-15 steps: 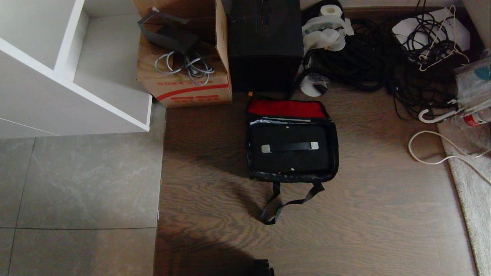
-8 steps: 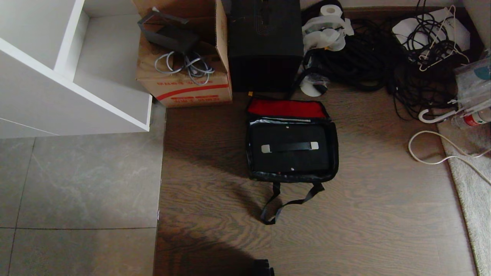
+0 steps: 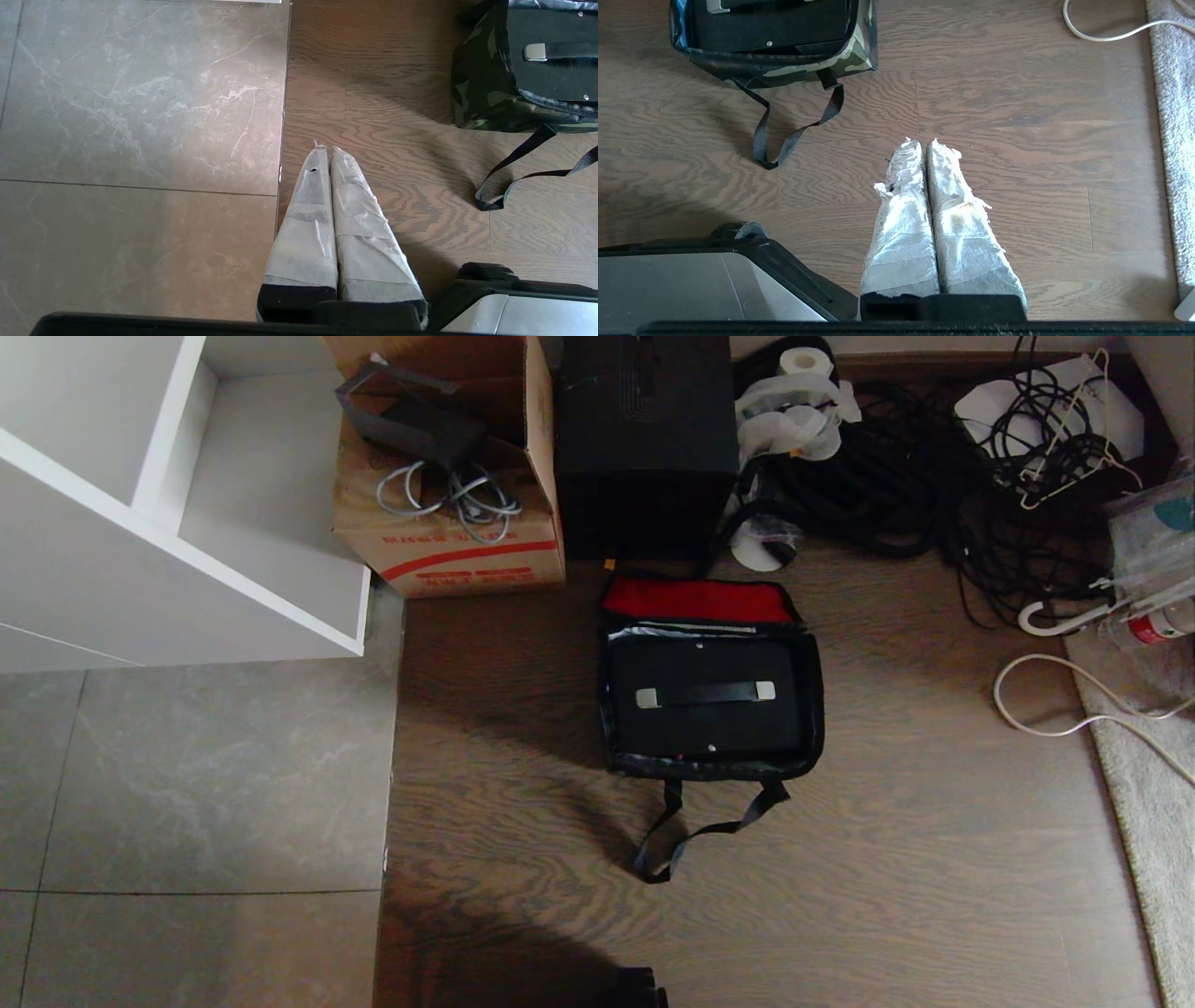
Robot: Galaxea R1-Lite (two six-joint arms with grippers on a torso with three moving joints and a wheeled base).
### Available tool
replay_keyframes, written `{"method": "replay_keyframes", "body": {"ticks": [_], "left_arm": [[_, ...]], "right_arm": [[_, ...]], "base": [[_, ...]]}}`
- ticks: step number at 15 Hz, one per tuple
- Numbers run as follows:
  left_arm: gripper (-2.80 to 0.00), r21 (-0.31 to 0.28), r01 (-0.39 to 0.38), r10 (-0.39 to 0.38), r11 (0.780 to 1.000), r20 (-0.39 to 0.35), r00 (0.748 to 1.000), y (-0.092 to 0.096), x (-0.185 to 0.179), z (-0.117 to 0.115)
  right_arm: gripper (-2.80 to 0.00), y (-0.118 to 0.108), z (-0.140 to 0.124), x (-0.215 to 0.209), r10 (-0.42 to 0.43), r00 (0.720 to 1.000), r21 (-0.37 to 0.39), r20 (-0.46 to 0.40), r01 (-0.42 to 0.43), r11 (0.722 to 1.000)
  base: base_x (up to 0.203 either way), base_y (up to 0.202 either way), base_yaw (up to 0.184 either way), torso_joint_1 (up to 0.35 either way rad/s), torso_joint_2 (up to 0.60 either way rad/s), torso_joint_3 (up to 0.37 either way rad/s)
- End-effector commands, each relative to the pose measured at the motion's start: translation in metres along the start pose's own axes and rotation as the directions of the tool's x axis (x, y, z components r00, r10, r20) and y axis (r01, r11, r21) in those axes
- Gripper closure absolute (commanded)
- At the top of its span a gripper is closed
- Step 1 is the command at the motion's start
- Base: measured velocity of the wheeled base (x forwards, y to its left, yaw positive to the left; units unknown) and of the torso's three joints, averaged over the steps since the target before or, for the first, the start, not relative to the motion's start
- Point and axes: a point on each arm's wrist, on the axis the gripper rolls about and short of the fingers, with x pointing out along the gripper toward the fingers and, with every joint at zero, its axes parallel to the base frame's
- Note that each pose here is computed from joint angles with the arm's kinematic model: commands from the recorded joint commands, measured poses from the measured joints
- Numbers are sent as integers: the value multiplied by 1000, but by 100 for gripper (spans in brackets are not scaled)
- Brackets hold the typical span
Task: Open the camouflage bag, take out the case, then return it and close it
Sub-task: Grip the handle
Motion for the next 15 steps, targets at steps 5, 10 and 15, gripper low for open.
{"method": "replay_keyframes", "body": {"ticks": [5, 10, 15], "left_arm": [[0, -1, -1, 1, 1000, -8, 1000, 0, 1, -3], [0, -1, -1, 1, 1000, -9, 1000, 0, 1, -3], [0, -1, -1, 1, 1000, -9, 1000, 0, 1, -3]], "right_arm": [[0, 0, 0, 0, 0, 1000, 0, -2, 0, 1000], [0, 0, 0, 0, 0, 1000, 0, -2, 0, 1000], [0, 0, 0, 0, 0, 1000, 0, -2, 0, 1000]], "base": [[0, 0, 0, 0, 0, 0], [0, 0, 0, 0, 0, 0], [0, 0, 0, 0, 0, 0]]}}
